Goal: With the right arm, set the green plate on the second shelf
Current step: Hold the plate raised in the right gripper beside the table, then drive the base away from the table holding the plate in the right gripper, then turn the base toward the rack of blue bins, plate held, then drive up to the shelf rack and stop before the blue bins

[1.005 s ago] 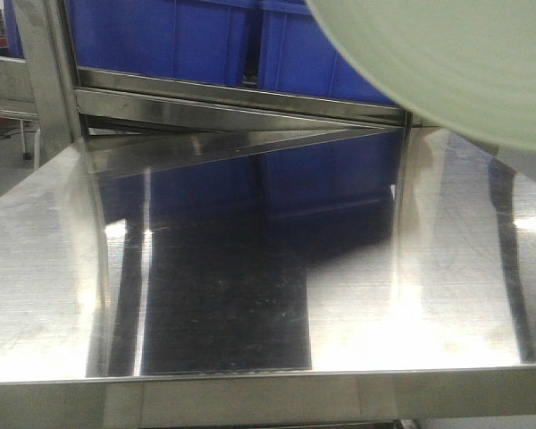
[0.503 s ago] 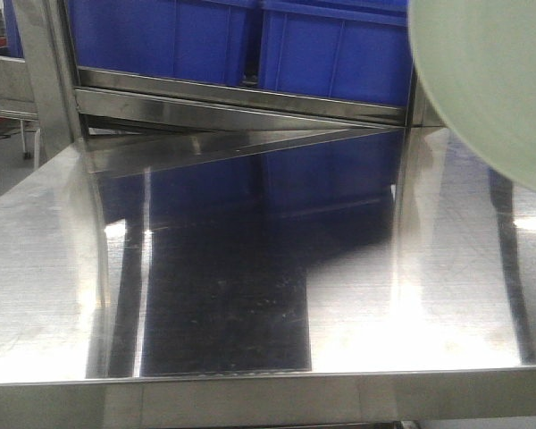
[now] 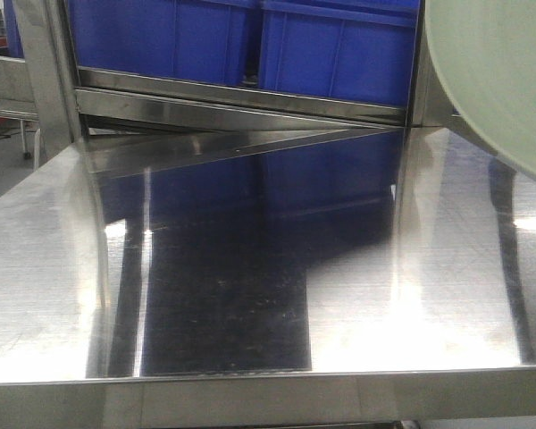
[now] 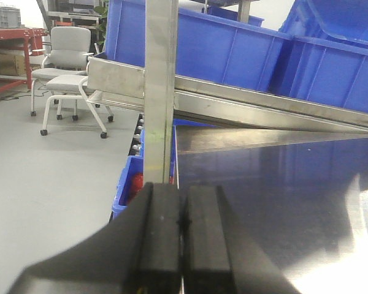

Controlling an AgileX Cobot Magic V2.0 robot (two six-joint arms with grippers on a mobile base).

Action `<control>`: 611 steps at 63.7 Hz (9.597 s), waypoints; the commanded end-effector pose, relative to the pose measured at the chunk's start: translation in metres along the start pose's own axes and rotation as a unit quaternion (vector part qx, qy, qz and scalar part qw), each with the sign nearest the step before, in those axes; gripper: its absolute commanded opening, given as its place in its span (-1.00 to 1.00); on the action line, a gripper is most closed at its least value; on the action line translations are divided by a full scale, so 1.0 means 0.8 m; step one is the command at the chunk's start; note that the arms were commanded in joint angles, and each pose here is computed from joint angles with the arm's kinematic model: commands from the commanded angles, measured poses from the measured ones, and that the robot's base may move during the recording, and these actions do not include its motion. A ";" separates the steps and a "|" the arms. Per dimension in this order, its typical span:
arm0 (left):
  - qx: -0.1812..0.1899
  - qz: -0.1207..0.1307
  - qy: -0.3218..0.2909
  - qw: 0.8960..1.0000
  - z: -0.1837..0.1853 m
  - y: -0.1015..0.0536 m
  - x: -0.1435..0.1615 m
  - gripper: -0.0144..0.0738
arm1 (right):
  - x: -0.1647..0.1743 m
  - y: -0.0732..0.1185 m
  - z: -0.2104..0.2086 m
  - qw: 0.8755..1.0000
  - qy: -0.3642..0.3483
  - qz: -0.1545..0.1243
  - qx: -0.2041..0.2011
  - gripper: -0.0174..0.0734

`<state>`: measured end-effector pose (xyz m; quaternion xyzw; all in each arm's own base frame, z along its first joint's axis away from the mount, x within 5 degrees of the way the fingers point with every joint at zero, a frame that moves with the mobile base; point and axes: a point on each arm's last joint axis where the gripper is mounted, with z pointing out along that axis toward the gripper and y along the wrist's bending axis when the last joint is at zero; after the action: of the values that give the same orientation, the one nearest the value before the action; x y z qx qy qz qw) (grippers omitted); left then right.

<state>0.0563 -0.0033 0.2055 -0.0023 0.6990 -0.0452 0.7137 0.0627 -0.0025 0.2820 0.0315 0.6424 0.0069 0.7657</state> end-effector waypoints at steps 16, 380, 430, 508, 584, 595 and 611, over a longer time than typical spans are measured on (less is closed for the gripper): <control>0.003 -0.004 -0.029 1.000 0.000 0.000 0.007 -0.38 | -0.023 0.005 0.000 0.998 -0.056 0.023 -0.025 -0.55; 0.004 -0.004 -0.029 1.000 0.000 0.000 0.007 -0.38 | -0.022 0.006 0.000 0.998 -0.052 0.023 -0.032 -0.55; 0.004 -0.004 -0.029 1.000 0.000 0.000 0.007 -0.38 | -0.022 0.006 0.000 0.998 -0.052 0.023 -0.032 -0.55; 0.004 -0.004 -0.029 1.000 0.000 0.000 0.007 -0.38 | -0.022 0.006 0.000 0.998 -0.052 0.023 -0.032 -0.55; 0.004 -0.004 -0.029 1.000 0.000 0.000 0.007 -0.38 | -0.022 0.006 0.000 0.998 -0.052 0.023 -0.032 -0.55; 0.004 -0.004 -0.029 1.000 0.000 0.000 0.007 -0.38 | -0.022 0.006 0.000 0.998 -0.052 0.023 -0.032 -0.55; 0.004 -0.004 -0.029 1.000 0.000 0.000 0.007 -0.38 | -0.022 0.006 0.000 0.998 -0.052 0.023 -0.032 -0.55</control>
<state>0.0563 -0.0033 0.2055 -0.0023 0.6990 -0.0452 0.7137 0.0626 0.0008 0.2789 0.0213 0.6531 0.0342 0.7562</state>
